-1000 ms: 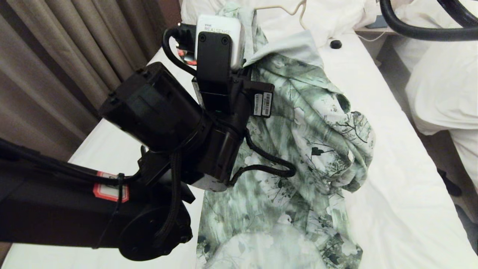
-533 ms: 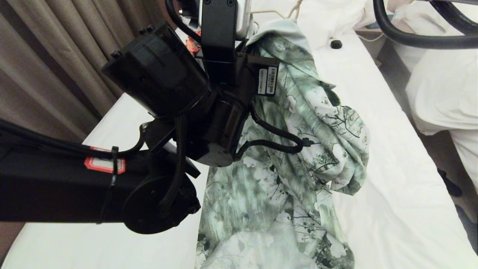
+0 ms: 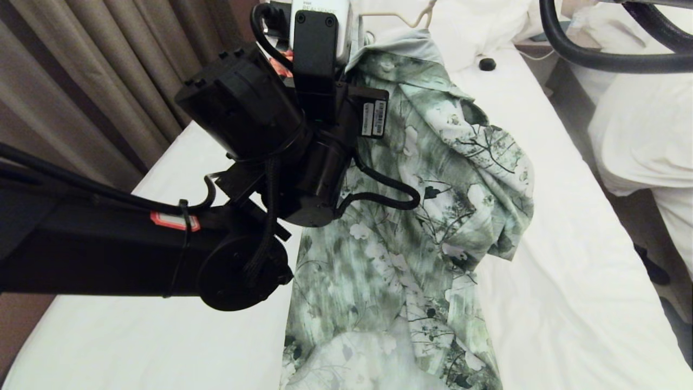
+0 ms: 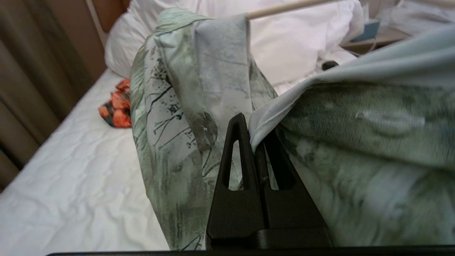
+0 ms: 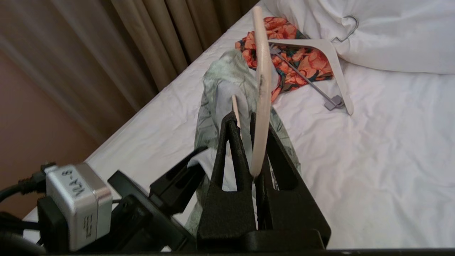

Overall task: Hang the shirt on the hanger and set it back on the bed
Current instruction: Take the clothes hanger out of the clothes

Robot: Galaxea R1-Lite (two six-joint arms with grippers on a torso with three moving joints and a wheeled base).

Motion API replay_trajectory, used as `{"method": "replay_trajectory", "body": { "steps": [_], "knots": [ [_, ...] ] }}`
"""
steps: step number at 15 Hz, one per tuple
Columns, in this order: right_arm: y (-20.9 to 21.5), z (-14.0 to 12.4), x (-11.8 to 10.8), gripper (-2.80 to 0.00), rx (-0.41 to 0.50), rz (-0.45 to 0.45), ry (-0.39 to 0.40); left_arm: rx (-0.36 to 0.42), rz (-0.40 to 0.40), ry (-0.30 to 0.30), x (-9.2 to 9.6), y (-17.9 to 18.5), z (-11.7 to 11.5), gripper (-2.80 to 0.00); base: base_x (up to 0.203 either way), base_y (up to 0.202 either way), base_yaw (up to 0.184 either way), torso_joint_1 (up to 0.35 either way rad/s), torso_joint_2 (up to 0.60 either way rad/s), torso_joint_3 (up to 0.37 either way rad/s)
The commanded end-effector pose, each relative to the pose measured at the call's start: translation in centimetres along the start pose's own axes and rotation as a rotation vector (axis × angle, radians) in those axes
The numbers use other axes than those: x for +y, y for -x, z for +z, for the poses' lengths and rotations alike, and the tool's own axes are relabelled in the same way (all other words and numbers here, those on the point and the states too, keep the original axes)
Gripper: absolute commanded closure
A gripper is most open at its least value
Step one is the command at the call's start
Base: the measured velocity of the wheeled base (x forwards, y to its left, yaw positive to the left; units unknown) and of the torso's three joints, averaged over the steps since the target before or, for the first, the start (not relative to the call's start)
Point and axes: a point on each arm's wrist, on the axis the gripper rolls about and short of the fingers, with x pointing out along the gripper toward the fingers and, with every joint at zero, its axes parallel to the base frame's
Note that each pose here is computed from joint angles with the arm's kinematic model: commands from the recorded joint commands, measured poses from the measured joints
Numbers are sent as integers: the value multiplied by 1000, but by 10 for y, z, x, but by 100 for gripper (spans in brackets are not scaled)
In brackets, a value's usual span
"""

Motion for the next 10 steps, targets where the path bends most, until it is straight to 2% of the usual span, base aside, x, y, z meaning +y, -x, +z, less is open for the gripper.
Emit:
{"method": "replay_trajectory", "body": {
  "steps": [1, 2, 3, 7, 9, 10],
  "knots": [
    [-1, -1, 0, 0, 2, -3, 2, 4, -1, 0, 0, 4, 0, 0, 0, 0, 0, 0, 0, 0],
    [-1, -1, 0, 0, 2, -3, 0, 5, 0, 1, 1, 4, 1, 0, 0, 0, 0, 0, 0, 0],
    [-2, -2, 0, 0, 3, -2, 2, 3, 1, 2, 2, 5, 3, -280, 0, 0, 0, 0, 0, 0],
    [-5, -5, -3, 0, 10, -13, 5, 12, -3, -2, 9, 13, 5, -280, 0, 0, 0, 0, 0, 0],
    [-8, -8, -5, 0, 18, -23, 9, 65, -49, -19, 9, 29, 0, -280, 0, 0, 0, 0, 0, 0],
    [-9, -8, -6, 0, 19, -26, 10, 81, -64, -9, 12, 36, 1, -280, 0, 0, 0, 0, 0, 0]
  ]
}}
